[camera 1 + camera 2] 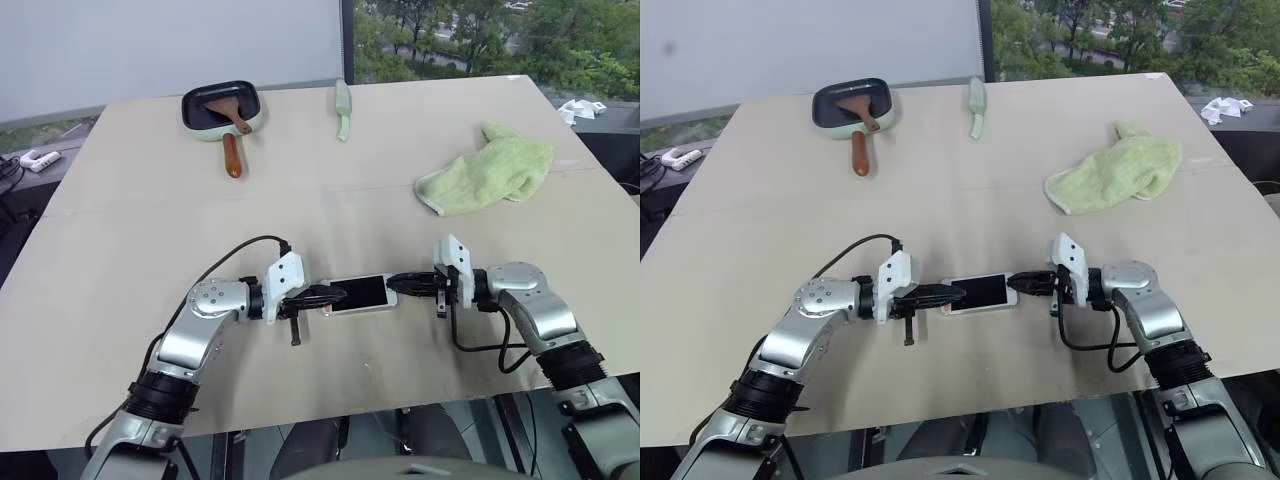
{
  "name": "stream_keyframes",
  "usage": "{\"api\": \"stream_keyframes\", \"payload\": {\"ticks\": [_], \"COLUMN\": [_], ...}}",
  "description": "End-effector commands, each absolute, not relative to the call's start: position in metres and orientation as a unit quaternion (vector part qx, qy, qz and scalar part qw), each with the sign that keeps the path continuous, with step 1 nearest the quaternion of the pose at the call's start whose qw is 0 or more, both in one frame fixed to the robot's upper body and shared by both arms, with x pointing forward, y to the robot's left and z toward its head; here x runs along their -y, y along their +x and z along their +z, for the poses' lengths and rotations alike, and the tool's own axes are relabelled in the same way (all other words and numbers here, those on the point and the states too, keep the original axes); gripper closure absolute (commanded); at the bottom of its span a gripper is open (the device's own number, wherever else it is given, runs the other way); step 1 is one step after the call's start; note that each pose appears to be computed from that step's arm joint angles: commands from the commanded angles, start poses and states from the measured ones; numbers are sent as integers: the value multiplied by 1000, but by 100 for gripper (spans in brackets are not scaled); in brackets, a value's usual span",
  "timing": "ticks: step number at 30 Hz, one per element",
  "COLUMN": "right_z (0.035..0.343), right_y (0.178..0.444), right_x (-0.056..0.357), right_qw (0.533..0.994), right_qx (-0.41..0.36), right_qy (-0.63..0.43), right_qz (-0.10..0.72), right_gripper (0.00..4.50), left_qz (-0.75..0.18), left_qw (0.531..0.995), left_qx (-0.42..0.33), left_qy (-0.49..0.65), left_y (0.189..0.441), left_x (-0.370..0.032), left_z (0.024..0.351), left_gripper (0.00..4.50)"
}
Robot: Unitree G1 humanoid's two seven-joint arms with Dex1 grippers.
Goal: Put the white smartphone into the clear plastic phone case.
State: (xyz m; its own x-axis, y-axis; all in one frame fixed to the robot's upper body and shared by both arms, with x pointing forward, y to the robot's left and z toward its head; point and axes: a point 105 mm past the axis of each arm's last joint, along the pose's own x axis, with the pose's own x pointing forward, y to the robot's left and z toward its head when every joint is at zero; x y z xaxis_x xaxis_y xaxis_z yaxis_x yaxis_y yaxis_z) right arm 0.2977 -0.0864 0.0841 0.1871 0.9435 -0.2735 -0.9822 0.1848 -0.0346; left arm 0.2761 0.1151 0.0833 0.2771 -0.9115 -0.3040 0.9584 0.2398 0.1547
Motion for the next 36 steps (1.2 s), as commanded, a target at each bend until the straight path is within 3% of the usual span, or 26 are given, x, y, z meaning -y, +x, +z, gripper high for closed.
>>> {"api": "stream_keyframes", "payload": {"ticks": [1, 26, 36], "right_z": [65, 50, 51], "right_y": [294, 282, 281], "right_x": [86, 90, 85], "right_qw": [749, 718, 722], "right_qx": [-147, -282, -282], "right_qy": [-132, -187, -186], "right_qz": [632, 608, 604], "right_gripper": [445, 445, 445], "left_qz": [-608, -578, -553], "left_qw": [773, 781, 774], "left_qx": [-64, -119, -176], "left_qy": [170, 204, 254], "left_y": [270, 273, 275], "left_x": [-111, -119, -126], "left_z": [89, 71, 55], "left_gripper": [450, 450, 450]}}
